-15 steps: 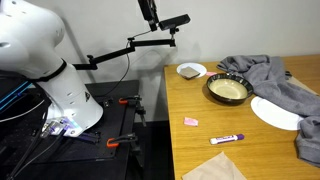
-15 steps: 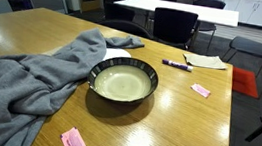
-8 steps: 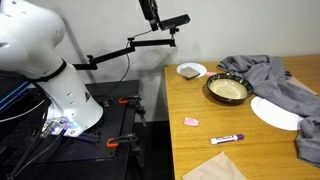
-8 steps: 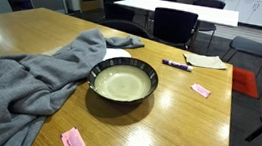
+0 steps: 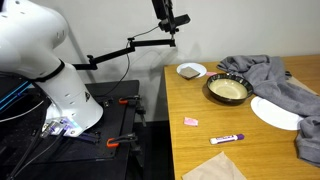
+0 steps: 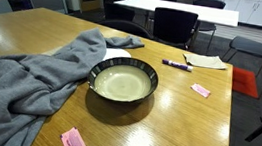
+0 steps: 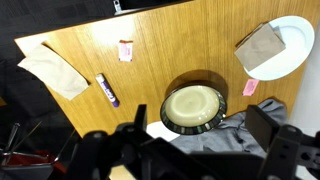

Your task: Move the purple marker backwards

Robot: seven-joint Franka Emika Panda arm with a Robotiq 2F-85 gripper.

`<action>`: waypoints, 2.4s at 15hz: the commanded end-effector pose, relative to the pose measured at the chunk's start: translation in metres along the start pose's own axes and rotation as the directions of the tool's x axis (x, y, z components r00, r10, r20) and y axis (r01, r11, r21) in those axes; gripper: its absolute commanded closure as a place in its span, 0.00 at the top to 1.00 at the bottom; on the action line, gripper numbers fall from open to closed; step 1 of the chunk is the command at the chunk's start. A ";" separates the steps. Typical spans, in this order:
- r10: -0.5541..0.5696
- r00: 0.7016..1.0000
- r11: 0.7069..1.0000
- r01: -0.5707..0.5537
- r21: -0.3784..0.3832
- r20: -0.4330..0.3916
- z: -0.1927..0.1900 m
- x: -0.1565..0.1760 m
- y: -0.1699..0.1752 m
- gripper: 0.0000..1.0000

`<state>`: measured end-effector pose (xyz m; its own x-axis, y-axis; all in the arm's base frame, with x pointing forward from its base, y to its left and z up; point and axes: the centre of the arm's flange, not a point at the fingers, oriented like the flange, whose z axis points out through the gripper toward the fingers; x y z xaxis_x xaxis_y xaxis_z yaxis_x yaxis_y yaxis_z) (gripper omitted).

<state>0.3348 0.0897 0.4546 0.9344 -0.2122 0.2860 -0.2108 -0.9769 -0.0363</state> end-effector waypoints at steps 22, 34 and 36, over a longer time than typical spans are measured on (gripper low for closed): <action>-0.286 0.936 0.947 0.308 -0.087 0.203 0.173 0.135 0.139 1.00; -0.346 0.885 0.925 0.378 -0.047 0.311 0.226 0.126 0.185 1.00; -0.347 0.881 0.924 0.379 -0.044 0.322 0.231 0.124 0.186 1.00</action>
<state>0.4777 -0.1248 0.2626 0.9887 0.1431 -0.0435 0.1473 -0.9822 0.1168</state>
